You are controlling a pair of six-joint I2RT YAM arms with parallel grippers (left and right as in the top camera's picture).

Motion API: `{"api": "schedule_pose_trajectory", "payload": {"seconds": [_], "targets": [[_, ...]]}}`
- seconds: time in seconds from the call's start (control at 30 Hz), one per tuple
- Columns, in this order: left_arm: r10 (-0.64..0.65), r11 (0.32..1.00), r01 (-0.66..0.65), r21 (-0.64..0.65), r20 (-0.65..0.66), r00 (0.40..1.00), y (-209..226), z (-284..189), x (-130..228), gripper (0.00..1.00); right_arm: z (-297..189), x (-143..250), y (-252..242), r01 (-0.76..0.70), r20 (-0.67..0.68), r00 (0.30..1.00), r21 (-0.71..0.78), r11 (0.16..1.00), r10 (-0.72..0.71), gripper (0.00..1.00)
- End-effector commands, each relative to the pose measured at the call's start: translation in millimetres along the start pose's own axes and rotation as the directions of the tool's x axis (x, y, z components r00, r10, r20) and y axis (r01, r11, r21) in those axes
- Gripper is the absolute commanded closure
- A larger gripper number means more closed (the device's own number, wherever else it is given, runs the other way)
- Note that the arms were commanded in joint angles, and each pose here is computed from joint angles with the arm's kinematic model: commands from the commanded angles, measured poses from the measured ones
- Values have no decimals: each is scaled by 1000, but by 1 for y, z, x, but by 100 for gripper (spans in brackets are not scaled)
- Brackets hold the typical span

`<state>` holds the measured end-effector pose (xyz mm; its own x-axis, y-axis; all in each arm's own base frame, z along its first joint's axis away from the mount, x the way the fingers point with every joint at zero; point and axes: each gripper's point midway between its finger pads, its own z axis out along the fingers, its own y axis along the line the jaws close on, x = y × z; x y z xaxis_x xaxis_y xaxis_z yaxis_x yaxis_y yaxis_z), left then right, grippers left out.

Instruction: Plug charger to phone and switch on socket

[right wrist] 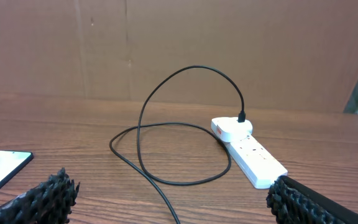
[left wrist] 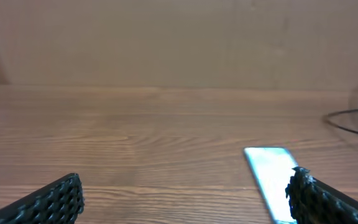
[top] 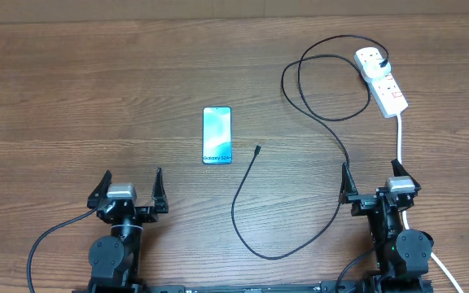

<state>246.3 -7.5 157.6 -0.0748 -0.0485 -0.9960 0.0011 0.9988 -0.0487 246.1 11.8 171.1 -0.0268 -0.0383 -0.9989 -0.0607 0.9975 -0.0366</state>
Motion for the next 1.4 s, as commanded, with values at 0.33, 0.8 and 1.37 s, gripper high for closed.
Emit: {"api": "schedule_pose_trajectory", "payload": {"seconds": [0.33,0.8,1.37], "targets": [[-415,640,547,539,-357,837,-111,-41,-1,0,0,2,-1,-6,5,1000,3,1000,6,0],[-244,889,108,445,259,935,-69,-70,-165,0,0,2,-1,-6,5,1000,3,1000,6,0],[-82,981,176,86,-635,768,-46,-42,-188,0,0,2,-1,-6,5,1000,3,1000,6,0]]}}
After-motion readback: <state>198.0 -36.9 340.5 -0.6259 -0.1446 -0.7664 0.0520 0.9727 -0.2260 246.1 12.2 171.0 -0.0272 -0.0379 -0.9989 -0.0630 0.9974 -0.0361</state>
